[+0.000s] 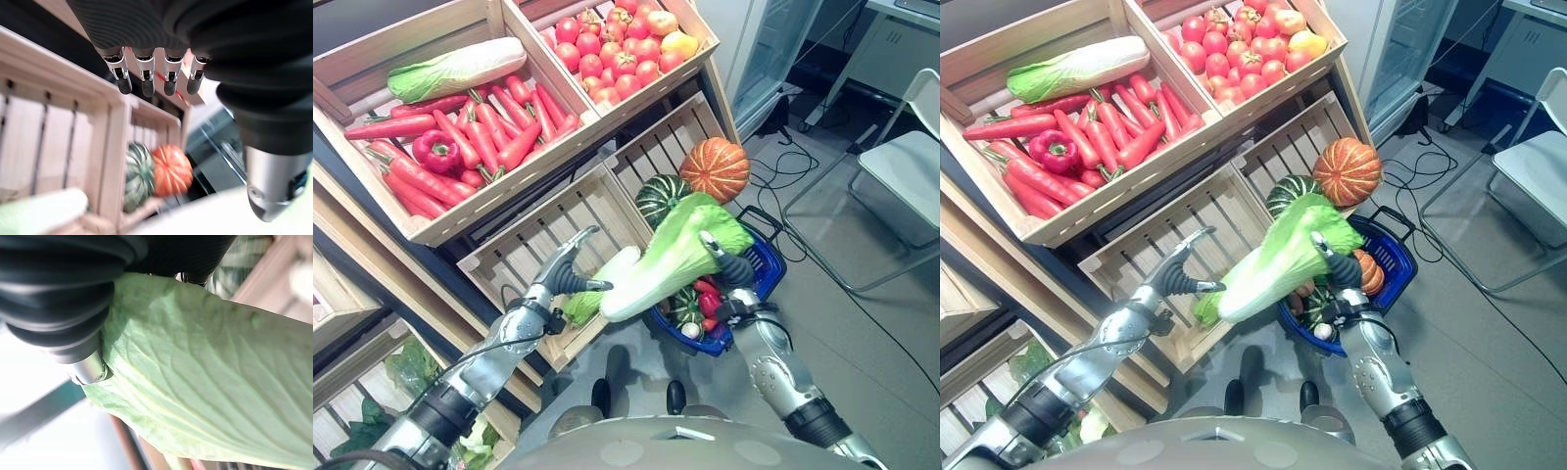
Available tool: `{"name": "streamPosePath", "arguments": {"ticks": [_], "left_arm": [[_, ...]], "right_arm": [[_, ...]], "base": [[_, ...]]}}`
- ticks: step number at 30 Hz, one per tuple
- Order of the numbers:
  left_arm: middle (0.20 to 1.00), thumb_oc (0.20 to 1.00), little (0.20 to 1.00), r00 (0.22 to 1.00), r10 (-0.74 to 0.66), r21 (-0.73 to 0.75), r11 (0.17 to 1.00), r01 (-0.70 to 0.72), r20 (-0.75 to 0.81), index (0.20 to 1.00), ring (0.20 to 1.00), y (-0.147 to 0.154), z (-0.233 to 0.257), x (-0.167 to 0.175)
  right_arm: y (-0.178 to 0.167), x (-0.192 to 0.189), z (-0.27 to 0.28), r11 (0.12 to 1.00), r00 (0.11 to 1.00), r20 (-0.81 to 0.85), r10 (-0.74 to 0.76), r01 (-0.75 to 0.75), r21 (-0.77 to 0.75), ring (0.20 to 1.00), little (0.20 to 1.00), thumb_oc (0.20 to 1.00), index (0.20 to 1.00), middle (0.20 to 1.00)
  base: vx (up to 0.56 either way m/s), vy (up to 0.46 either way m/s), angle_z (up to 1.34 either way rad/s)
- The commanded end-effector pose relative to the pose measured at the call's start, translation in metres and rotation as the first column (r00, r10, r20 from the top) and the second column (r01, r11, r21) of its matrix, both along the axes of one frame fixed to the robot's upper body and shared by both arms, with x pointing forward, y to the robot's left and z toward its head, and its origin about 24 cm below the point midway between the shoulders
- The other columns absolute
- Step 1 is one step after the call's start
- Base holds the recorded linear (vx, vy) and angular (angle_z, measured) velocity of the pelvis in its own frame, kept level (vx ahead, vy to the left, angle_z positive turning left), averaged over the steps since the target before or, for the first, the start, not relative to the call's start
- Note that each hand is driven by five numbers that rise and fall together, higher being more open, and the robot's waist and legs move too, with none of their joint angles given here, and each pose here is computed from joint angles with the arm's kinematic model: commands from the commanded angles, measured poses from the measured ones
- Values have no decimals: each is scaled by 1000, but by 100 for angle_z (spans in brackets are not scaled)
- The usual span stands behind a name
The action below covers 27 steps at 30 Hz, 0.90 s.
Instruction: Pick up fruits and vegetables into the basket
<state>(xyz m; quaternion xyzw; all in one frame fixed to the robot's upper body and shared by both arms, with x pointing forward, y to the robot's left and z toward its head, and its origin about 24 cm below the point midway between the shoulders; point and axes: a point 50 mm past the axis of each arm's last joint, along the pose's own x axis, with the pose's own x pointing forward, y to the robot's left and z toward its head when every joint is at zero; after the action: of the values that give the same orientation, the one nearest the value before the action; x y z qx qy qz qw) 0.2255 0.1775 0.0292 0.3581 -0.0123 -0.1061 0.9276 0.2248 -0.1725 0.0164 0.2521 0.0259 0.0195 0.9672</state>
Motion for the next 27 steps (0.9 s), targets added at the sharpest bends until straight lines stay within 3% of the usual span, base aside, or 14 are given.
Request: {"name": "streamPosePath", "arguments": {"ticks": [1, 6, 11, 15, 19, 27], "left_arm": [[1000, 1000, 1000, 975, 134, -2, 991, -135, 180, 1000, 1000, 21, 23, 16], [1000, 1000, 1000, 876, 310, -63, 949, -309, 368, 1000, 1000, 43, 49, 30], [1000, 1000, 1000, 788, 349, -127, 934, -333, 507, 1000, 1000, 41, 74, 43], [1000, 1000, 1000, 723, 362, -184, 931, -316, 588, 1000, 1000, 31, 94, 57], [1000, 1000, 1000, 685, 351, -223, 936, -272, 639, 1000, 1000, 14, 115, 73], [1000, 1000, 1000, 659, 310, -246, 950, -191, 685, 1000, 1000, -4, 140, 89]], "right_arm": [[-9, 17, 37, 986, 967, 195, -163, 151, 76, 200, 200, 200, 200, 200], [-38, 31, 46, 919, 893, 221, -393, 386, 75, 200, 200, 200, 200, 200], [-65, 44, 58, 842, 808, 254, -532, 537, 53, 200, 200, 200, 200, 200], [-83, 61, 83, 739, 690, 314, -652, 670, 62, 200, 200, 200, 200, 200], [-88, 80, 115, 684, 610, 399, -684, 727, 60, 200, 200, 200, 200, 200], [-108, 102, 159, 650, 545, 470, -694, 756, 84, 200, 200, 200, 200, 200]], "base": [[-175, -27, -7], [-206, -31, -3], [-229, -34, 1], [-179, -29, 7], [-201, -34, 6], [-85, -19, 7]]}}
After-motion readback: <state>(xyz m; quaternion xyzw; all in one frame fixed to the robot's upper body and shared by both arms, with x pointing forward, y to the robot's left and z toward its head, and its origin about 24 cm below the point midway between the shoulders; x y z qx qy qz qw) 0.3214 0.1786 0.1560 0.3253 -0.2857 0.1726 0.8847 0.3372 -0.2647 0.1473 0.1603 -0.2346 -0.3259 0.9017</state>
